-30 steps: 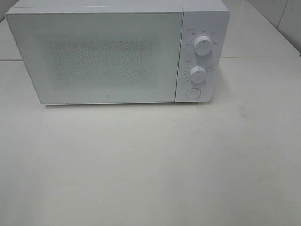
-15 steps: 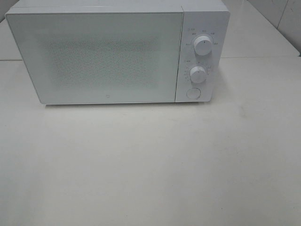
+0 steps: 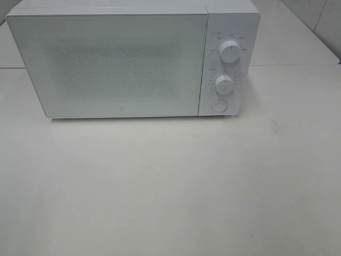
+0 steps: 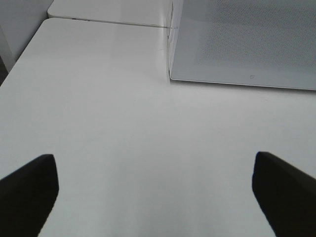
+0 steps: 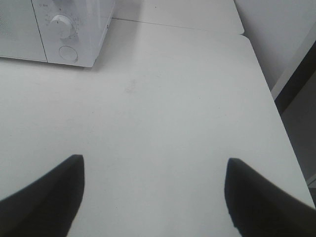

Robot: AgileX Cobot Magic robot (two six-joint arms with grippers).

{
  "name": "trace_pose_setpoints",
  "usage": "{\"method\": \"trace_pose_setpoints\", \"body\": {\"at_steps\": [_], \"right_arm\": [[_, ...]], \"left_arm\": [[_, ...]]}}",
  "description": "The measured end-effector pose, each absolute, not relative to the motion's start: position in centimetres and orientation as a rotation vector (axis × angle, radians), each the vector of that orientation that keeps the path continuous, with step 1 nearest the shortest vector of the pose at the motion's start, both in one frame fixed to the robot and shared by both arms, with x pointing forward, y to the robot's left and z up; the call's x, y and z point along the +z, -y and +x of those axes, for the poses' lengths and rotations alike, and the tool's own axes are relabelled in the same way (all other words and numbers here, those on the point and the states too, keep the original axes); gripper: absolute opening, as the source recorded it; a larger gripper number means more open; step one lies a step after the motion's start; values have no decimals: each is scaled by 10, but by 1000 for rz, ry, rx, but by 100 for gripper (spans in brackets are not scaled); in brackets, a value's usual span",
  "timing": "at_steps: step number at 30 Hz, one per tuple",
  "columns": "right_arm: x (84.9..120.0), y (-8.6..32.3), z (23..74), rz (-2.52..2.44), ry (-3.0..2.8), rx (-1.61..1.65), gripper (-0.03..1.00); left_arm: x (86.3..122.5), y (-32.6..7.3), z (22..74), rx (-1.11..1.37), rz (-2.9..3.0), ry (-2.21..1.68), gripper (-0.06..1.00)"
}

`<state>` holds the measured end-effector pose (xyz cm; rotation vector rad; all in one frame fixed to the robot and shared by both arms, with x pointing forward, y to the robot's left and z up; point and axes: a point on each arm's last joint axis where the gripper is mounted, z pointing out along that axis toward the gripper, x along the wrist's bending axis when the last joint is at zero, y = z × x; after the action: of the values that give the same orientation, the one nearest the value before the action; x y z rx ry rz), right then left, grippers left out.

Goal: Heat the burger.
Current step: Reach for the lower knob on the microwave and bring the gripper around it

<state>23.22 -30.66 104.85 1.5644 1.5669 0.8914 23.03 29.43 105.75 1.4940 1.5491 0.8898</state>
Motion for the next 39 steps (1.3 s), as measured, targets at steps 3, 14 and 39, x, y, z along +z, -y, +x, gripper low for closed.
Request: {"method": "trace_pose_setpoints", "body": {"at_steps": [3,14,39], "right_arm": [[1048,307,232,1564,-1567,891,76],[1068,304,252,1493,-1508,965,76],[1062,291,362,1452,-1469,1097,76]], "left_arm": [[1058,-294,230,893,1498,-1546,99],[1058,-294,230,893,1498,-1546,99],[1058,-294,230,893,1498,-1546,99]]}}
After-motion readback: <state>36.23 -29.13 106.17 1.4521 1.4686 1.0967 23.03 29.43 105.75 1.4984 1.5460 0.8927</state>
